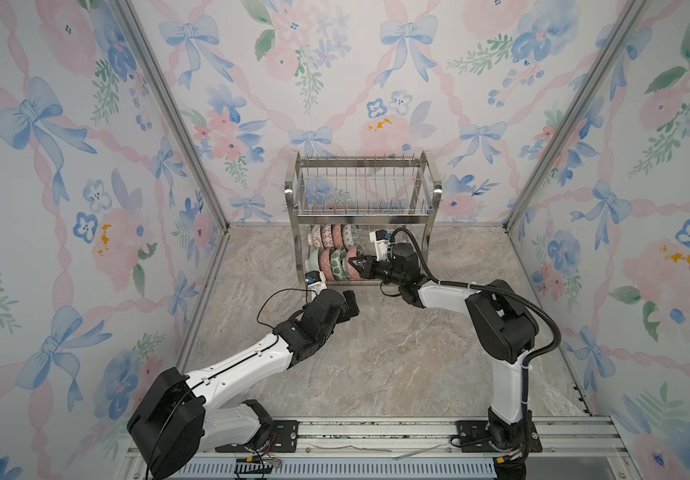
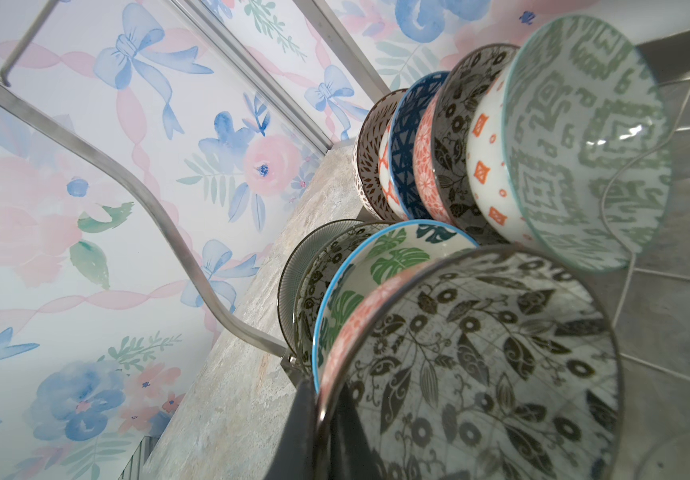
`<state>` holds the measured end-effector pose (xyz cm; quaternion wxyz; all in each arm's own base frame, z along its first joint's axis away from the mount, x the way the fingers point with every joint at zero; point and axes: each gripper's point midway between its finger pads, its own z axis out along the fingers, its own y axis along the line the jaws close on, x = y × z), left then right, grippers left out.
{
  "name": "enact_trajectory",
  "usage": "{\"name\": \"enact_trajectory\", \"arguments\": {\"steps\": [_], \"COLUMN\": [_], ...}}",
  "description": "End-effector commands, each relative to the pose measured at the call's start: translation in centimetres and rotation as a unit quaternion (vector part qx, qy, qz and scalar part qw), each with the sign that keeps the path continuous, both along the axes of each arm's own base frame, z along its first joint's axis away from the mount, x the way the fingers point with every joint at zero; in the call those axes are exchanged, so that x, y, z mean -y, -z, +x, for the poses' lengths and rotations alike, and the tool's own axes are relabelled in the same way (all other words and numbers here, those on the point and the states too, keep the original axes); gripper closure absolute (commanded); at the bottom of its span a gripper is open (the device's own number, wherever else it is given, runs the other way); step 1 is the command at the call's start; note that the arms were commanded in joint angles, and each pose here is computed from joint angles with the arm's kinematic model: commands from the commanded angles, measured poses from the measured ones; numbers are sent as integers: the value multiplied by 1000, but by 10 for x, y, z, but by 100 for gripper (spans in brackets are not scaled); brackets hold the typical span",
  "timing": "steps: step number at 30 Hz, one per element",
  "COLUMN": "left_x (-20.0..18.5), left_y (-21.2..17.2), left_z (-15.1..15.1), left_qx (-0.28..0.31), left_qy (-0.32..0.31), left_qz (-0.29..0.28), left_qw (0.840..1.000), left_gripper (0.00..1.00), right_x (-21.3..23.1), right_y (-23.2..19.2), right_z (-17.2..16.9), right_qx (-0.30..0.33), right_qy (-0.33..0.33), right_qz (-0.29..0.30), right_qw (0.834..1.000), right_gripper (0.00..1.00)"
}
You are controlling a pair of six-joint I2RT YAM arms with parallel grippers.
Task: Load the bowls into the dish rack
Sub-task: 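Lower the black leaf-pattern bowl upright into the rack slot beside the monstera-leaf bowl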
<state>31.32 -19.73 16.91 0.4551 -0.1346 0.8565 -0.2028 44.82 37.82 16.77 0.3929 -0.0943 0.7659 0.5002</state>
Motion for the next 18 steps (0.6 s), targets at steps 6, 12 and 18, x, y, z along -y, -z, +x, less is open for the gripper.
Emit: {"name": "enact_trajectory", "arguments": {"steps": [6, 12, 18], "left_x": [-8, -12, -14], "left_y": [-1, -3, -1], "left_z": [1, 0, -1], "left_qx": [3, 7, 7], "left_qy": [-19, -26, -32], "left_qz": [4, -1, 4], "left_qw": [1000, 1000, 999], "left_gripper": [2, 2, 2], "right_x": [-9, -14, -17], "right_y": [-28, -17, -15], "right_z": [13, 15, 17], "right_qx": [36, 22, 17], "right_qy": [-15, -26, -28], "right_qz": [71, 88, 93], "right_qw": [997, 996, 995], "right_gripper": [100, 100, 100]}}
